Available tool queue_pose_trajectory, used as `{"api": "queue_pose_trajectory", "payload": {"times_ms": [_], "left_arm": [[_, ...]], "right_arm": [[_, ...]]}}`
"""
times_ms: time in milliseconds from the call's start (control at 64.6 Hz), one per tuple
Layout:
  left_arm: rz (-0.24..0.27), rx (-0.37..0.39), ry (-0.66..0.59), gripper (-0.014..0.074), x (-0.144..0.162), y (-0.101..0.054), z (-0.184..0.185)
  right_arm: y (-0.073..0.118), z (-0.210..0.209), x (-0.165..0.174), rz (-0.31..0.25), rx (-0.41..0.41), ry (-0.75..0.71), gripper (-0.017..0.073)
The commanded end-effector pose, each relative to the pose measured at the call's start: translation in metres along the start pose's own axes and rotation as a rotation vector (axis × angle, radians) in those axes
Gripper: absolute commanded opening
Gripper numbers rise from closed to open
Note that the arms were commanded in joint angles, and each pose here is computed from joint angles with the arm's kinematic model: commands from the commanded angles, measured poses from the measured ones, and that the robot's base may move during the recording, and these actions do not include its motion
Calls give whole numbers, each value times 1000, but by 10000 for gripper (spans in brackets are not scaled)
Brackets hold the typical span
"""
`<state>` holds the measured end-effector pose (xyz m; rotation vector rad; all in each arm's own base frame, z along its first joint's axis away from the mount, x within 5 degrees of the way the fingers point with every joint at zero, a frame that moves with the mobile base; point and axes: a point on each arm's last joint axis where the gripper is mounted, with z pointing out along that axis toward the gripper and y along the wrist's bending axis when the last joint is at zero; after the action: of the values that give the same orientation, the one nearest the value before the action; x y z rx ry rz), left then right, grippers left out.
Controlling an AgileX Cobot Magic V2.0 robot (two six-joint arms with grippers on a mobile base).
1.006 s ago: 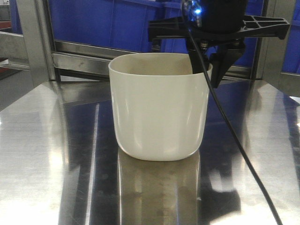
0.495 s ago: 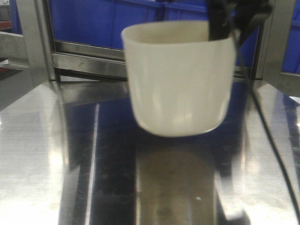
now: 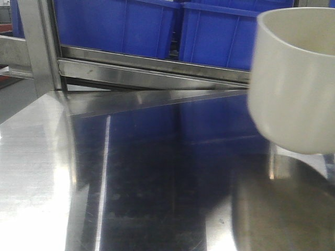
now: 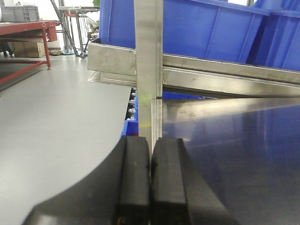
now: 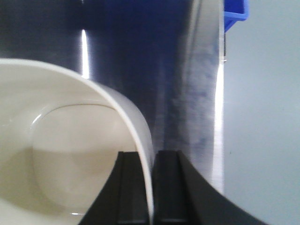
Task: Move white bin to right shelf second layer
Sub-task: 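Lift the white bin off the steel table with the right gripper, then back away from the steel table and turn toward the aisle, holding the bin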
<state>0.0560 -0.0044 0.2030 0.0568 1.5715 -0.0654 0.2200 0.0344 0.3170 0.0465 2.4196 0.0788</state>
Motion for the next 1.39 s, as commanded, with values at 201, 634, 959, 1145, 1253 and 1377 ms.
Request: {"api": "queue_pose_trajectory", "payload": {"times_ms": [201,634,959,1145,1253,1377], "left_arm": [[-11,3,-58,85,4,0,0],[-11,3,-58,85,4,0,0],[-11,3,-58,85,4,0,0],[-11,3,-58,85,4,0,0],[-11,3,-58,85,4,0,0],[-11,3,-58,85,4,0,0]], "right_arm": [[-31,-34,24,10,42,-205,48],[-35,-88,87,21,11,-444,48],[-36,-114,114,22,-4,-593,48],[-37,-114,114,23,-4,-590,48],[-37,-114,114,23,-3,-588,48],[-37,-114,114,23,-3,-588,48]]}}
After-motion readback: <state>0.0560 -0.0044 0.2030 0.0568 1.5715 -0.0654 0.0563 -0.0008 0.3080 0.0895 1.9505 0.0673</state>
